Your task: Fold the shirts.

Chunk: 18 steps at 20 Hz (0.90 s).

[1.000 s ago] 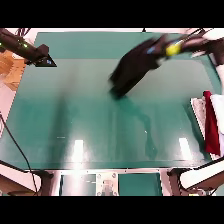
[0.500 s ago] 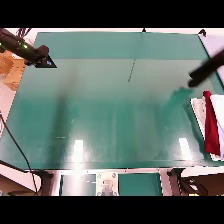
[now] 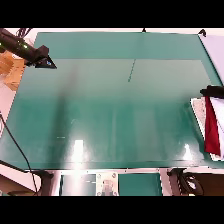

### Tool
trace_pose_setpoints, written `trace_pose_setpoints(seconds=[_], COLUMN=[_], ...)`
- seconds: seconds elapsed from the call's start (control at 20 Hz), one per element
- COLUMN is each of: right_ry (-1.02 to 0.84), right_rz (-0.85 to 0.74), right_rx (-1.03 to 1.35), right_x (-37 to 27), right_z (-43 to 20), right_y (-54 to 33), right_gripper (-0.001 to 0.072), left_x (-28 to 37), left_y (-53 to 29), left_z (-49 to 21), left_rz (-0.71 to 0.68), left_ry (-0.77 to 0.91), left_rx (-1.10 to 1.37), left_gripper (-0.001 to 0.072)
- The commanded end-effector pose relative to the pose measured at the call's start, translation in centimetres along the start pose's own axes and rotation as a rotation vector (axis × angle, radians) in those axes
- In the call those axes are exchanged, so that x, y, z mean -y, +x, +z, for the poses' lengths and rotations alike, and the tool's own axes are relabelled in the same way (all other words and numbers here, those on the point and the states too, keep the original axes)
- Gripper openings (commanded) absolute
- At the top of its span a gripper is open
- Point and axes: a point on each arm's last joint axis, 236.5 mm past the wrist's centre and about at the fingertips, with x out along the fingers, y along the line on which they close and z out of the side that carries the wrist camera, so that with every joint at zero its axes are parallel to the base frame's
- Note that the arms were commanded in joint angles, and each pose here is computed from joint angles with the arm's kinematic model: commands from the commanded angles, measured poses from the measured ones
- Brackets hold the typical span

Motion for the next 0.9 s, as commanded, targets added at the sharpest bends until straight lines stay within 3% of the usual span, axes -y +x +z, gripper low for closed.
trace_pose_setpoints(seconds=[0.0, 0.2, 0.7, 0.75, 0.8, 0.85], right_ry=[0.069, 0.089, 0.282, 0.266, 0.248, 0.236], right_rz=[-0.193, -0.354, -0.733, -0.755, -0.751, -0.746], right_rx=[0.003, 0.028, -0.289, -0.307, -0.335, -0.371], right_x=[4.1, 7.2, 21.3, 22.5, 23.3, 23.9], right_z=[-1.9, -3.4, -11.9, -12.4, -13.1, -14.1], right_y=[-3.1, -4.9, -0.9, -0.3, 0.5, 1.3], right_gripper=[0.0017, 0.0017, 0.0019, 0.0043, 0.0158, 0.0391], left_x=[0.2, 0.2, 0.2, 0.2, 0.2, 0.2], left_y=[0.0, 0.0, 0.0, 0.0, 0.0, 0.0], left_z=[-0.1, -0.3, -0.2, -0.2, -0.2, -0.2], left_rz=[-0.007, -0.009, -0.007, -0.008, -0.007, -0.007], left_ry=[0.0, 0.0, 0.001, 0.001, 0.001, 0.001], left_rx=[-0.003, -0.014, -0.008, -0.008, -0.007, -0.006], left_gripper=[0.0025, 0.0024, 0.0025, 0.0024, 0.0025, 0.0025])
